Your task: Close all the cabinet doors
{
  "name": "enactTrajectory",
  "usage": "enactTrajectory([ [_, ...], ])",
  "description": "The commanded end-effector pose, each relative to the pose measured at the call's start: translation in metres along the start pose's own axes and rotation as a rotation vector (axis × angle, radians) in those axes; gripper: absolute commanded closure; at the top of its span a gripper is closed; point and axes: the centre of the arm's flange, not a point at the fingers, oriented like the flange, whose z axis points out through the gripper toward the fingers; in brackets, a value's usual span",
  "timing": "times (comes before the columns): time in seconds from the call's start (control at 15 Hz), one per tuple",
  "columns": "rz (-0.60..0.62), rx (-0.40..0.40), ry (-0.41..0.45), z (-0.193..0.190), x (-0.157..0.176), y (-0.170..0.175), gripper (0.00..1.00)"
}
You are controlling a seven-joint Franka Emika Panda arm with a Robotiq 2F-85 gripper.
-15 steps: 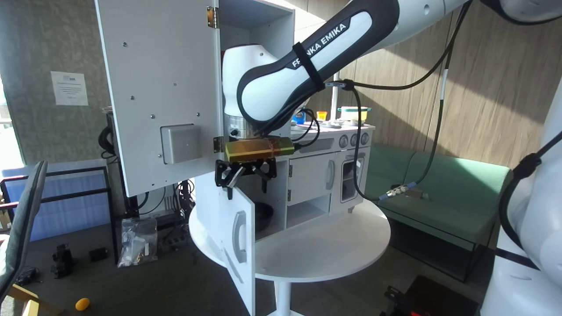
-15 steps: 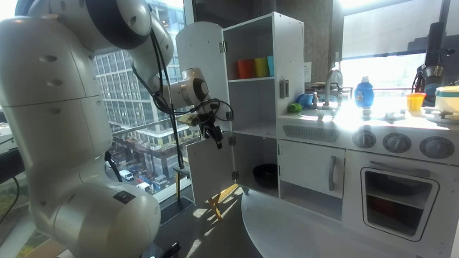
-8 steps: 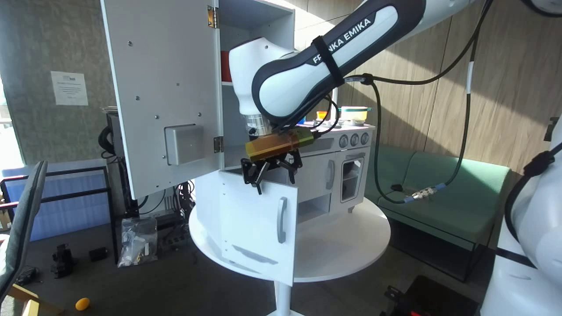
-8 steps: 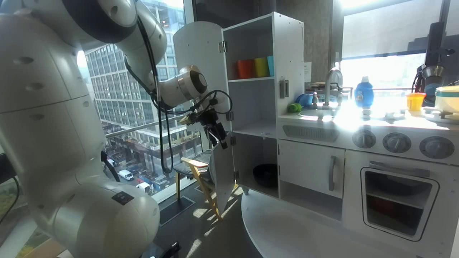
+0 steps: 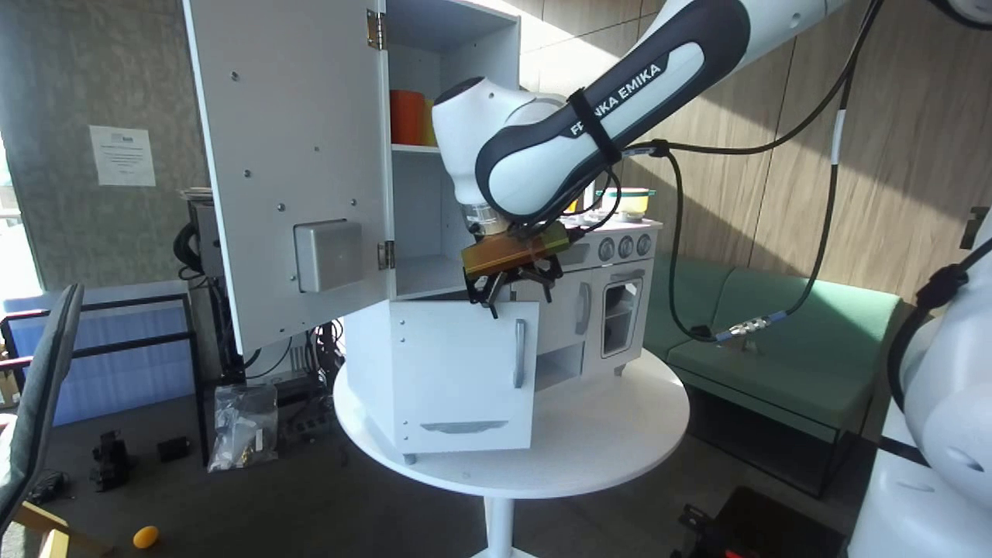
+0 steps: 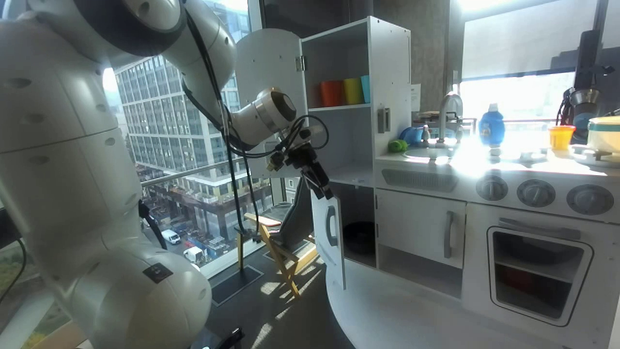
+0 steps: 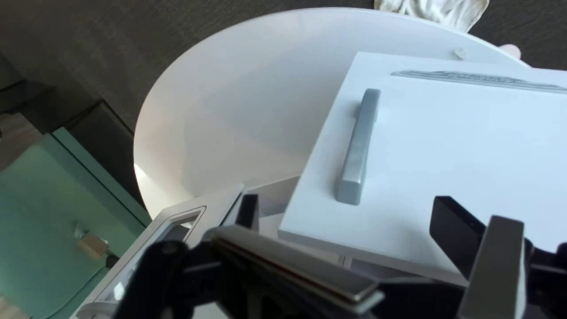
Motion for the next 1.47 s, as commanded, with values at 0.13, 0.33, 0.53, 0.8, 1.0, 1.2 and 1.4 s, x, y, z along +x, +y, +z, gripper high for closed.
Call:
enactTrajectory([
  [0.13, 0.117, 0.038, -0.022, 0.016, 0.032, 0.031, 0.00],
  [0.33, 0.152, 0.135, -0.041, 0.025, 0.039, 0.035, 0.00],
  [0.53, 0.181, 0.259, -0.055, 0.025, 0.042, 0.040, 0.00],
  [0.8, 0.190, 0.351, -0.032, 0.001, 0.032, 0.058, 0.00],
  [1.0, 0.180, 0.397, 0.009, -0.025, 0.023, 0.070, 0.00],
  [1.2, 0.137, 0.454, 0.029, -0.055, 0.010, 0.079, 0.00],
  [1.4, 0.095, 0.493, 0.089, -0.094, -0.009, 0.082, 0.00],
])
